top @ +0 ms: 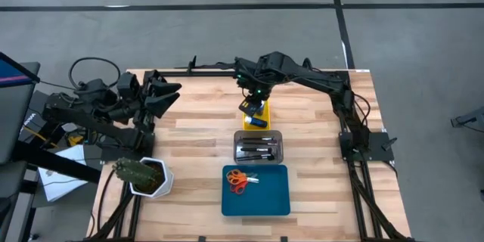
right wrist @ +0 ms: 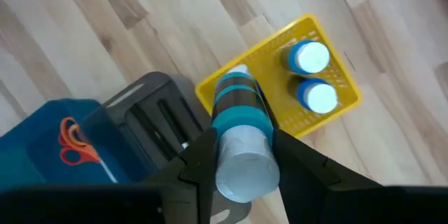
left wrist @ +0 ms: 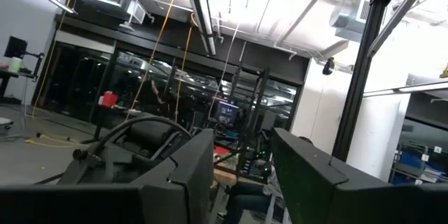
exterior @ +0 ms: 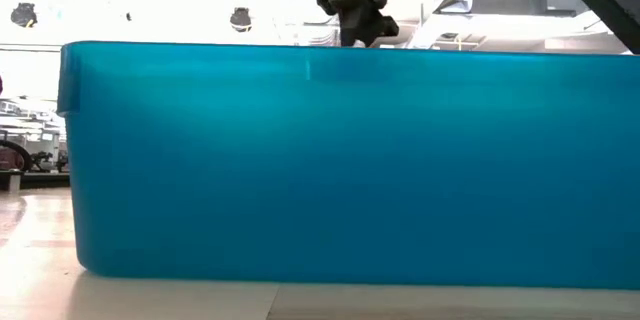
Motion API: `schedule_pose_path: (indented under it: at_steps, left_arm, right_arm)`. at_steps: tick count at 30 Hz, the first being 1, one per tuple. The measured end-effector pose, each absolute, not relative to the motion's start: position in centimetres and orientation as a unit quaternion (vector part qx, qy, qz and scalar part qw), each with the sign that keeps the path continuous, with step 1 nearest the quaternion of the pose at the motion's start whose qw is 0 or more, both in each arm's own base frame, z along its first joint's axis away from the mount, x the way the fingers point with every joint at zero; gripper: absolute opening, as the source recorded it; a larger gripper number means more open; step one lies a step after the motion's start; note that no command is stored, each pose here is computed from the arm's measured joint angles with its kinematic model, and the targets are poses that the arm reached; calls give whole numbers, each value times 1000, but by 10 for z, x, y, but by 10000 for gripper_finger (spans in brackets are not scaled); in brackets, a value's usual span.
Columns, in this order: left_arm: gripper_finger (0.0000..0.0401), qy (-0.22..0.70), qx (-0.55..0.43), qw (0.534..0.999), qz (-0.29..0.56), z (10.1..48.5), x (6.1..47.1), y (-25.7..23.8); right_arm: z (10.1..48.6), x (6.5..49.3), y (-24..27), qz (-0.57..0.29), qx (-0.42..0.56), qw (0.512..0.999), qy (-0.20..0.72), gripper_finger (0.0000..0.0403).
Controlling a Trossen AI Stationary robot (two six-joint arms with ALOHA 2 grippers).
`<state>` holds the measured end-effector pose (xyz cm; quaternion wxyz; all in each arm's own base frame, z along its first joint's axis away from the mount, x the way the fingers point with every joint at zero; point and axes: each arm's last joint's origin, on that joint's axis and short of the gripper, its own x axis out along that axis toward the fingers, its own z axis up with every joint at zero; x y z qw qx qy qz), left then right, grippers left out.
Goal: Pick & Place Paint Supplies
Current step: Put the blue paint bottle into the yellow bin
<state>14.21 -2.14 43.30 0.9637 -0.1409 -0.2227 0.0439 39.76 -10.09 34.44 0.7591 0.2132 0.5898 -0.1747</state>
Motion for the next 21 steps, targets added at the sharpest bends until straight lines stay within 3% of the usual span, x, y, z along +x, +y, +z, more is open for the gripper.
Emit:
schedule_pose_path:
  at_steps: [21]
  left_arm:
    - [140,-209,-145,966,55,429,153,-23]
  right_arm:
    - [315,409,-116,-176,175,737,629,113]
